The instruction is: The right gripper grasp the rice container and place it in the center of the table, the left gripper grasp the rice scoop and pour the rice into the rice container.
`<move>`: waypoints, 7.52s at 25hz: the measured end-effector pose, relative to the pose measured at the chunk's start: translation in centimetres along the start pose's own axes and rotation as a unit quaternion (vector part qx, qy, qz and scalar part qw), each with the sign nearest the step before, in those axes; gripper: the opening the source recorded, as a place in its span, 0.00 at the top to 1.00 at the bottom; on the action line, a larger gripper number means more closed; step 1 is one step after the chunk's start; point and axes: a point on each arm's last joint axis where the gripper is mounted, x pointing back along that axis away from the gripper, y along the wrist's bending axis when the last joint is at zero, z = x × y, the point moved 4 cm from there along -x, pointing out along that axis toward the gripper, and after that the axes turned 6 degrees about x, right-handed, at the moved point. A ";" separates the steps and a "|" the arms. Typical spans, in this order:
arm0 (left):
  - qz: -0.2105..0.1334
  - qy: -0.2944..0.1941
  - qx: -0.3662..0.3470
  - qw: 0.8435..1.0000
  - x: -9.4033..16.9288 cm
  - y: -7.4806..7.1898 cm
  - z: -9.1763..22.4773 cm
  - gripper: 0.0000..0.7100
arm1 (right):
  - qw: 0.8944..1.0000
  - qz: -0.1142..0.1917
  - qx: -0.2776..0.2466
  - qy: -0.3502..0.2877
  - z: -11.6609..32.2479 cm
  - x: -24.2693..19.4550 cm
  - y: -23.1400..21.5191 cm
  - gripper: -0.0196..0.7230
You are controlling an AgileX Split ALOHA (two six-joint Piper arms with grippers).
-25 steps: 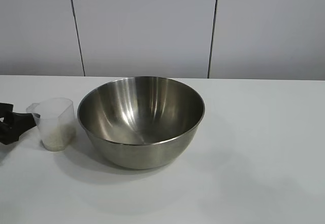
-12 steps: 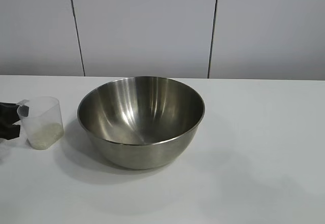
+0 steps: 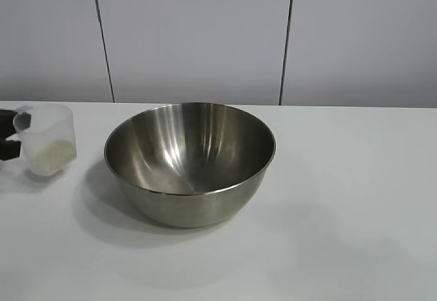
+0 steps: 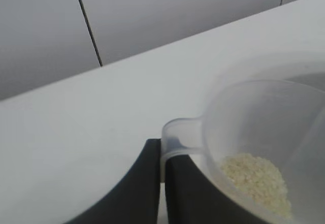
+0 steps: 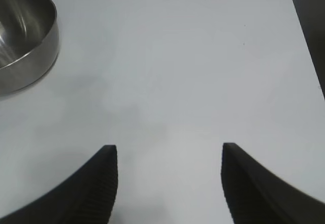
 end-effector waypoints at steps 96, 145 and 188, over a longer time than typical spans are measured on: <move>-0.083 -0.015 0.184 0.979 2.9 0.0 -0.5 0.98 | 1.000 0.000 -0.002 0.000 0.0 0.0 0.0 0.42; -0.231 0.012 0.244 0.942 5.4 8.6 5.2 0.43 | 1.000 0.000 -0.003 0.000 0.0 0.0 0.0 0.42; -0.123 0.204 0.194 0.951 33.1 -11.2 -6.8 0.43 | 1.000 0.000 -0.005 0.000 0.0 0.0 0.0 0.42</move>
